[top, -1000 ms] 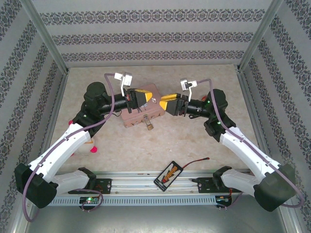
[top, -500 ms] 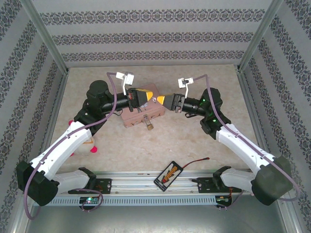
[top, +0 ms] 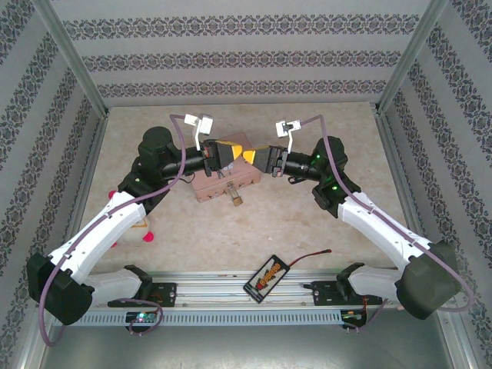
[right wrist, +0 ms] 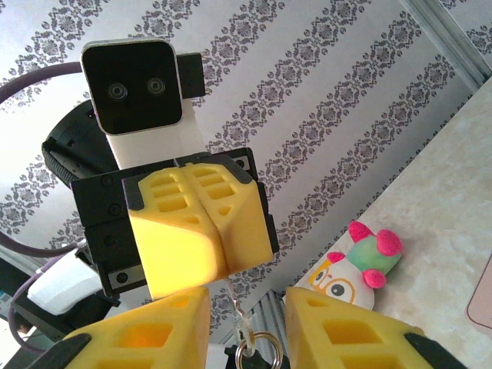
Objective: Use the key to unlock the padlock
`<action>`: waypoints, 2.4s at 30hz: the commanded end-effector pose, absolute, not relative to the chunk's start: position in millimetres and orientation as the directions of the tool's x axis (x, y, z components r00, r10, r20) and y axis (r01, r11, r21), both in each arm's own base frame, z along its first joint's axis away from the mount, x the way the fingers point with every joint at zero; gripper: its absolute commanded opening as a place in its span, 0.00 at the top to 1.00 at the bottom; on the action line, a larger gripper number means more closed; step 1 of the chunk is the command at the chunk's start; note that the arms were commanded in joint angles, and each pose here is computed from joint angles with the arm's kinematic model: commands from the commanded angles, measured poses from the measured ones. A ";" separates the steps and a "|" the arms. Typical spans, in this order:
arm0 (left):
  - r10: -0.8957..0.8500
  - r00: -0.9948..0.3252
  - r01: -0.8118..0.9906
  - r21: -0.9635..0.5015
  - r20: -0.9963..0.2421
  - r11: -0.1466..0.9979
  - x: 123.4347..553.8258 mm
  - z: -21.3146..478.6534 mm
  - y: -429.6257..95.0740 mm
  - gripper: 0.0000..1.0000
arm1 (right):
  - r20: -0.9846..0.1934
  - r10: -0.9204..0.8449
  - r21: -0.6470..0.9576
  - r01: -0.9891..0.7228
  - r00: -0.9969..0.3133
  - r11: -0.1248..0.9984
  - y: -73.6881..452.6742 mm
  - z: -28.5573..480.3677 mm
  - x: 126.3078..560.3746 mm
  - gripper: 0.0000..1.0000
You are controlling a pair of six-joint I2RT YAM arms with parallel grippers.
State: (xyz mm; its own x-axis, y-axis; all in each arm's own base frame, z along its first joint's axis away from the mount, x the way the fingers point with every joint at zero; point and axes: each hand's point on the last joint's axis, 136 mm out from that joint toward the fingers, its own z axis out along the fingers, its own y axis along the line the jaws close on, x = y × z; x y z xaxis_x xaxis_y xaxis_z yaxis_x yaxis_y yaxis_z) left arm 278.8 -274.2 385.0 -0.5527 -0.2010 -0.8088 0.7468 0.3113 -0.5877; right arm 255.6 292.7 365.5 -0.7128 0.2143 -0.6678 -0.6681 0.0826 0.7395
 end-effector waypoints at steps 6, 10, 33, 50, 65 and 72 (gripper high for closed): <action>-0.247 -0.515 0.767 -0.570 -0.821 0.295 282.1 404.7 -273.7 1.00 | -0.703 0.205 0.702 -0.711 -0.681 0.044 298.1 377.5 247.8 0.70; -0.250 -0.522 0.760 -0.578 -0.816 0.299 285.0 403.0 -273.9 1.00 | -0.709 0.201 0.695 -0.718 -0.676 0.037 299.5 378.9 245.7 0.73; -0.284 -0.538 0.736 -0.606 -0.794 0.302 291.8 401.8 -269.0 1.00 | -0.705 0.199 0.701 -0.711 -0.681 0.050 296.1 371.4 248.0 0.84; -0.351 -0.571 0.664 -0.669 -0.742 0.334 305.8 398.3 -262.1 0.60 | -0.697 0.221 0.710 -0.699 -0.682 0.083 285.2 366.8 249.5 1.00; -0.452 -0.550 0.233 -0.648 -0.703 0.725 324.4 309.1 -217.6 0.01 | -0.562 0.239 0.756 -0.374 -0.792 0.538 227.0 257.2 261.3 1.00; -0.373 -0.614 -0.013 -0.463 -0.696 0.886 303.1 217.8 -215.2 0.01 | -0.496 0.202 0.708 -0.259 -0.844 0.657 206.6 192.7 247.1 1.00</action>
